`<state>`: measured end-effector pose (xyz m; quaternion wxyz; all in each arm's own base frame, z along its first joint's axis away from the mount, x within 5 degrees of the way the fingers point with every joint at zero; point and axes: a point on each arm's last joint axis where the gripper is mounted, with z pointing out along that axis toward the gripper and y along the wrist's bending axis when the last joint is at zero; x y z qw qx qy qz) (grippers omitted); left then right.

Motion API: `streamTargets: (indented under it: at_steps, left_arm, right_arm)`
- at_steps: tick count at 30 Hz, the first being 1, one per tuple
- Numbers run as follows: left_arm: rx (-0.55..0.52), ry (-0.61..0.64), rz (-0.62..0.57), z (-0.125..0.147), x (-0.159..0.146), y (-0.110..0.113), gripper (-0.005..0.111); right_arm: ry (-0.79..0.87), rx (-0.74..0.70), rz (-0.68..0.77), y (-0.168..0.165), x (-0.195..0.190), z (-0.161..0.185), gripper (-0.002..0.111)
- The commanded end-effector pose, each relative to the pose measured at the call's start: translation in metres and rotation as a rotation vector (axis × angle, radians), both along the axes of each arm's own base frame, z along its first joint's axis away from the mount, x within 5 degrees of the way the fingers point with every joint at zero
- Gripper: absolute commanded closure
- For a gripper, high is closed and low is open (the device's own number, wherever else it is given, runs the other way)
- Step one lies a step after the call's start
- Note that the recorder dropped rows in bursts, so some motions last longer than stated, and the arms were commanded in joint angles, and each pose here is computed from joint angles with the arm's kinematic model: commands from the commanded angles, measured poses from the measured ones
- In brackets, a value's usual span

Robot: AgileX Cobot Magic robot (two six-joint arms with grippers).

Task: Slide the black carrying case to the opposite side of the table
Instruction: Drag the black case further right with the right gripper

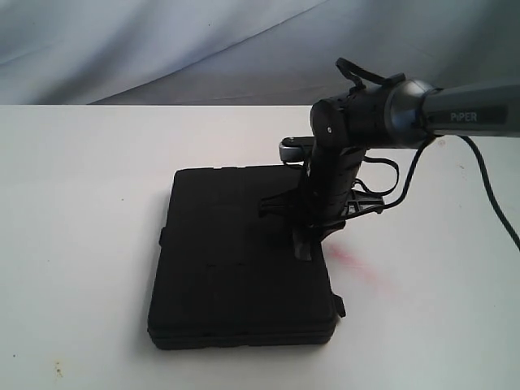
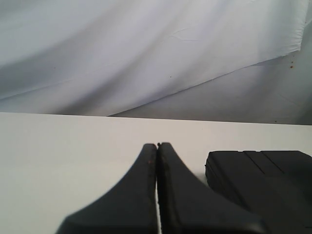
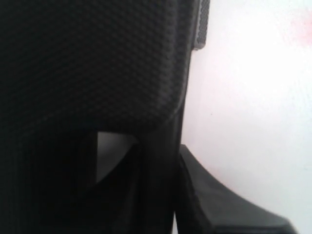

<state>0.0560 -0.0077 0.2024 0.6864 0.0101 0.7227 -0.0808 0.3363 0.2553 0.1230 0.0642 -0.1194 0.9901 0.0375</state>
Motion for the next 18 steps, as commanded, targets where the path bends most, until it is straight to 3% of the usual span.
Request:
streamTargets:
  at_steps: [1, 18]
  left_arm:
    - [-0.009, 0.000, 0.001, -0.001, 0.000, 0.000, 0.107]
    - [-0.009, 0.000, 0.001, -0.001, 0.000, 0.000, 0.107]
  right_arm:
    - [-0.003, -0.014, 0.028, -0.010, 0.006, 0.003, 0.108]
    - [0.021, -0.036, -0.005, -0.042, 0.018, -0.006, 0.108]
